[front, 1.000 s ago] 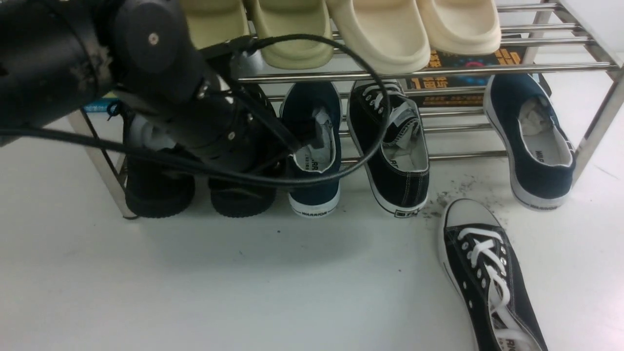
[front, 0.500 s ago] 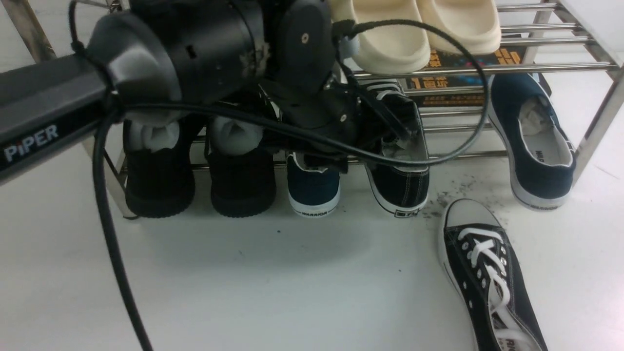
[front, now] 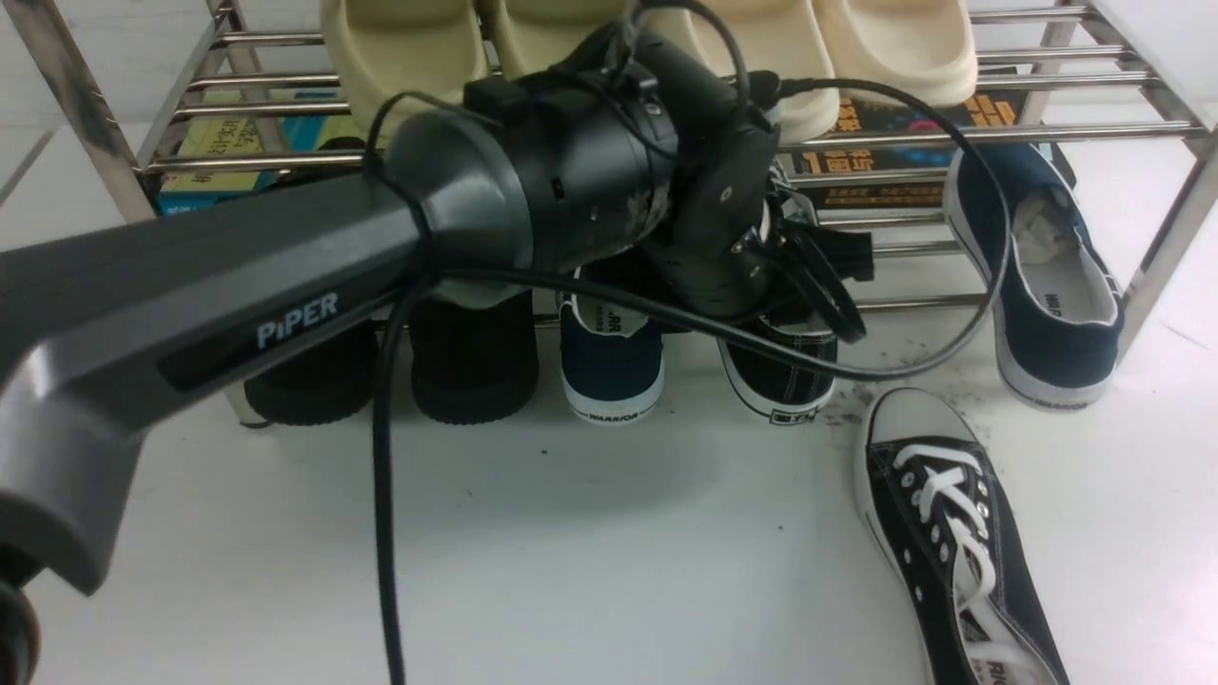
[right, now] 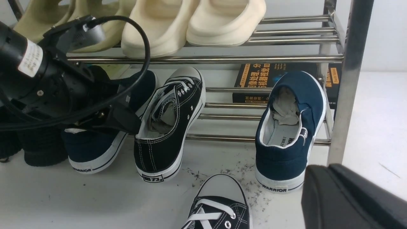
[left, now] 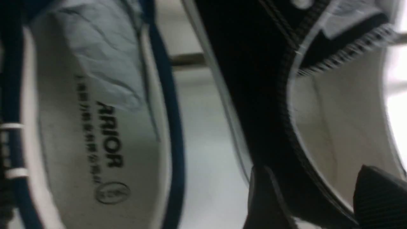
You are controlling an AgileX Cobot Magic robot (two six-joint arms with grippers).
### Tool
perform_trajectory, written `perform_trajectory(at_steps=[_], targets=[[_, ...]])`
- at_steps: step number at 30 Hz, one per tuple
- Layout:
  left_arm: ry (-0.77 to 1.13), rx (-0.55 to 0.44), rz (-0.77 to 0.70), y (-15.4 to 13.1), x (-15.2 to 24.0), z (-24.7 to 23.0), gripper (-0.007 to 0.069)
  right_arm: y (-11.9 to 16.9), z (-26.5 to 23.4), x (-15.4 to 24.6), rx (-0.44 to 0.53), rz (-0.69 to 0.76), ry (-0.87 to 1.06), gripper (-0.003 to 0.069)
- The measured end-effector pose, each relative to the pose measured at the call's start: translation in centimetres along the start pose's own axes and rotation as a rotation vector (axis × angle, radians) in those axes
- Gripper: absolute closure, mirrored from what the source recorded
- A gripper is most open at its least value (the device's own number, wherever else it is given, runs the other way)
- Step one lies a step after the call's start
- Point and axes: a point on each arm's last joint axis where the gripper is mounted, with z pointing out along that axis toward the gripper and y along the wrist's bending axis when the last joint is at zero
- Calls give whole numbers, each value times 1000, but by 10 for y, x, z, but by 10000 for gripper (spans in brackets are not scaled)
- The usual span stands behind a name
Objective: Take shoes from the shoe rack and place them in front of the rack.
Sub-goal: Use the left arm to clamp a shoe on the right side of the shoe rack
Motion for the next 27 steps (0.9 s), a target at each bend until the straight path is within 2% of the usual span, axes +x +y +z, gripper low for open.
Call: perform_trajectory(at_steps=[5, 12, 21, 27], targets=[[-72, -17, -13, 2, -7, 0, 211, 0, 0, 0, 0, 7, 0, 618], [-96, 23, -16, -2, -8, 6, 209, 0, 0, 0, 1, 7, -1, 617], [-43, 0, -7, -1, 7, 42, 211, 0, 0, 0, 0, 9, -3, 617], [-89, 24, 50, -4, 7, 53, 239, 0, 0, 0, -1, 12, -3, 611]])
